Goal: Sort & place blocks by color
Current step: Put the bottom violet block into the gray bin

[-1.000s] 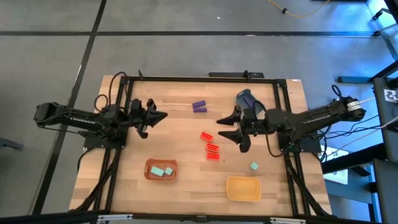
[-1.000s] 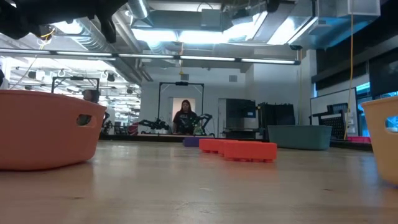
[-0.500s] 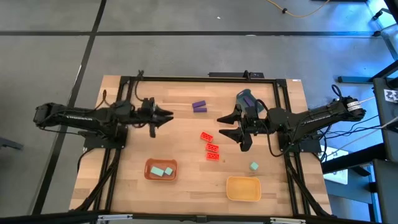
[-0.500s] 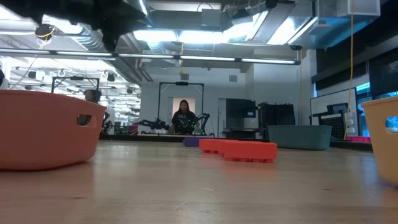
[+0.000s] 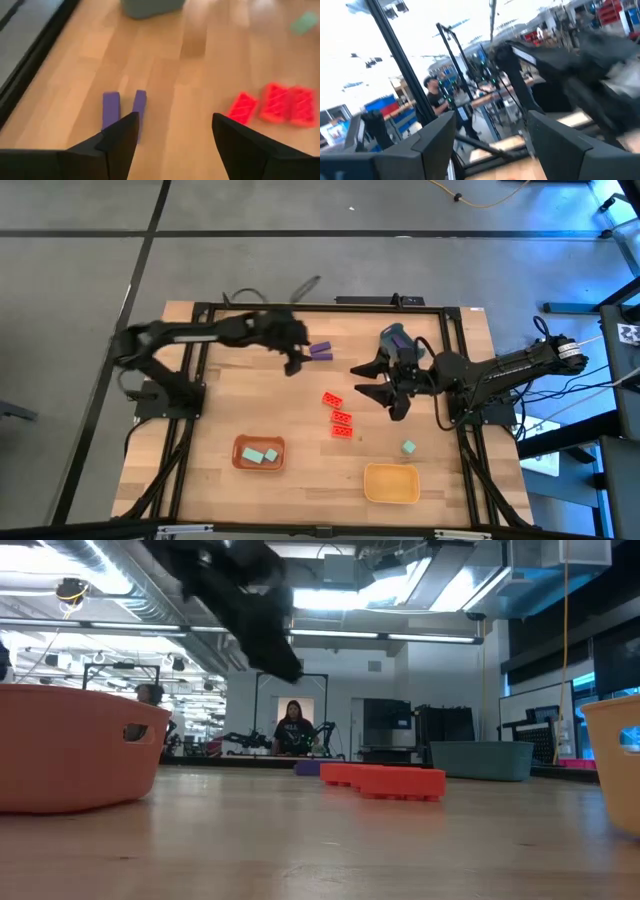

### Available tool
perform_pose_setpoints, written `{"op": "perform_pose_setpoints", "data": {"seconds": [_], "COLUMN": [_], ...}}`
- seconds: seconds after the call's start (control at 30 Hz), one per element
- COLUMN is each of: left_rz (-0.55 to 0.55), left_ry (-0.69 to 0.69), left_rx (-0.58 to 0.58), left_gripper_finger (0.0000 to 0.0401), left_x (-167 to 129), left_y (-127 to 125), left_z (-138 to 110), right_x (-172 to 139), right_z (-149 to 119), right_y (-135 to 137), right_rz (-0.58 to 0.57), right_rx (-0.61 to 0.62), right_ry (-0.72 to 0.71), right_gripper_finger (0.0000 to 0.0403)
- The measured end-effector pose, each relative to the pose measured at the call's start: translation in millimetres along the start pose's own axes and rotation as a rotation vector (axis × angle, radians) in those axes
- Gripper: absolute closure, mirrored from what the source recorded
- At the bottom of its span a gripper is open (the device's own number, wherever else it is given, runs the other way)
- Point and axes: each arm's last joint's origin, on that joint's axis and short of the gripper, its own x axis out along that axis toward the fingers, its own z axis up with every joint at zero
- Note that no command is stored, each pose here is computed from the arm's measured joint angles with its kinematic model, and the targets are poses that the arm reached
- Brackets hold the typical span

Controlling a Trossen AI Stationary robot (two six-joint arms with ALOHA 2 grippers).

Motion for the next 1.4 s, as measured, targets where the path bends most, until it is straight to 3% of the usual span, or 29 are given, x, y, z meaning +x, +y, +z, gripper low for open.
{"op": "perform_pose_setpoints", "data": {"seconds": [0.17, 0.37, 0.5, 0.67, 1.13, 1.4], "left_rz": [-0.018, 0.075, 0.066, 0.017, 0.062, 0.069], "left_ry": [0.090, 0.163, 0.182, 0.234, 0.274, 0.321], "left_rx": [0.166, 0.232, 0.238, 0.159, 0.151, 0.147], "left_gripper_finger": [0.0158, 0.0158, 0.0161, 0.0162, 0.0165, 0.0231], "left_x": [56.4, 91.4, 98.2, 106.8, 114.5, 113.2], "left_y": [6.4, 15.6, 18.7, 25.7, 27.7, 27.5], "left_z": [2.6, -0.7, -5.4, -18.8, -26.6, -30.8], "right_x": [-0.4, -0.6, -0.6, -0.8, -0.9, -0.9], "right_z": [8.1, 10.4, 10.6, 11.7, 12.4, 12.4], "right_y": [3.5, 3.4, 3.1, 2.1, 2.1, 2.1], "right_rz": [0.036, 0.013, 0.006, -0.039, -0.044, -0.043], "right_rx": [0.008, 0.012, 0.010, -0.031, -0.032, -0.032], "right_ry": [-0.083, -0.117, -0.121, -0.145, -0.153, -0.153], "right_gripper_finger": [0.0154, 0.0154, 0.0153, 0.0153, 0.0153, 0.0153]}}
